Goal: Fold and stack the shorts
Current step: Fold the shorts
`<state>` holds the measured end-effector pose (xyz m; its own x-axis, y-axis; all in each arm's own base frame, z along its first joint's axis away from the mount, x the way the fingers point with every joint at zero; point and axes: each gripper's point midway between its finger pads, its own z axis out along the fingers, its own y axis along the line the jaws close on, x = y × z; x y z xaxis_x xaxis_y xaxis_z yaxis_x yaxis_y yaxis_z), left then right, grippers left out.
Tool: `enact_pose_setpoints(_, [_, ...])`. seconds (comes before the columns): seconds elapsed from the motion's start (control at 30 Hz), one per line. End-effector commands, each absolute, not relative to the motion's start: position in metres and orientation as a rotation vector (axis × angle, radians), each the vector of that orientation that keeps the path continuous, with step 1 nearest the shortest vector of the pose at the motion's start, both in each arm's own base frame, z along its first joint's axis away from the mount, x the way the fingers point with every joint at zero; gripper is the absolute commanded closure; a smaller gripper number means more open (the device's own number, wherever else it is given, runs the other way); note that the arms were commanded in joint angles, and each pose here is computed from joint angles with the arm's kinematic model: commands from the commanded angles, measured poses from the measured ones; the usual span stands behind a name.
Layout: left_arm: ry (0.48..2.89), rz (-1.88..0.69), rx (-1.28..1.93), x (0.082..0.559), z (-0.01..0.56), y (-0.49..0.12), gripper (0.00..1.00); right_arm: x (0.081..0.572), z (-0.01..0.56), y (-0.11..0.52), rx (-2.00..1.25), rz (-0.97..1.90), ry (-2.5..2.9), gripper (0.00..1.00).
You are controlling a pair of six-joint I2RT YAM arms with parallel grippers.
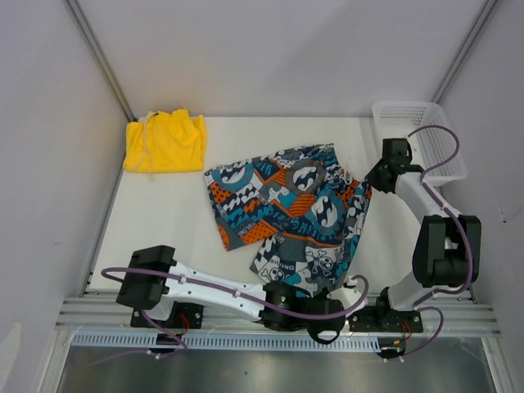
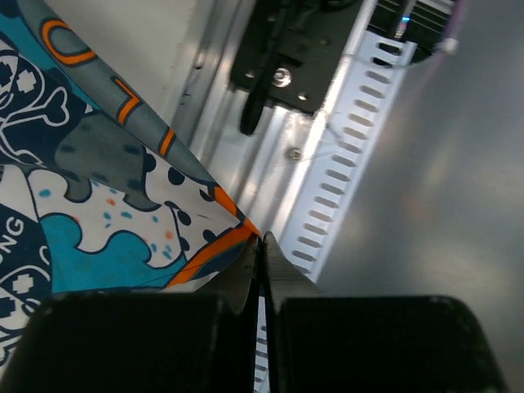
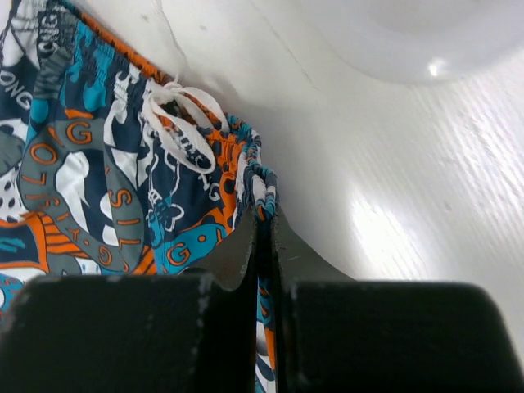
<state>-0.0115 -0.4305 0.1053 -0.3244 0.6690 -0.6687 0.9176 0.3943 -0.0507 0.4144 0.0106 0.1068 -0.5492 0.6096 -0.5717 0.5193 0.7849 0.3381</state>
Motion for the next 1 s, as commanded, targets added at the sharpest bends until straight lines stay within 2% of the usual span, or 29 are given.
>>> enact_pose_setpoints(0.0, [2.104, -0.718, 1.398, -0.039, 0.132, -0.431, 1.00, 0.388, 0.115, -0.021, 0.901, 0.024, 2.269, 1.00])
enact_pose_setpoints(0.2, [2.053, -1.040, 1.270, -0.055, 0.199, -0.420, 1.00, 0.353, 0.155, -0.046, 0.970, -0.005, 2.174, 1.00])
enact_pose_setpoints(0.43, [2.044, -1.133, 1.186, -0.054, 0.239, -0.412, 1.00, 0.338, 0.213, -0.038, 0.893, 0.134, 2.041, 1.00])
enact_pose_setpoints(0.67, [2.070, -1.108, 0.964, 0.016, 0.278, -0.364, 1.00, 0.350, 0.225, -0.029, 0.881, 0.204, 2.039, 1.00])
enact_pose_setpoints(0.77, [2.077, -0.976, 0.817, 0.073, 0.290, -0.325, 1.00, 0.358, 0.224, -0.027, 0.892, 0.230, 2.032, 1.00])
enact_pose_setpoints(0.97, [2.020, -0.835, 0.701, 0.137, 0.322, -0.287, 1.00, 0.379, 0.220, -0.018, 0.929, 0.320, 2.019, 1.00])
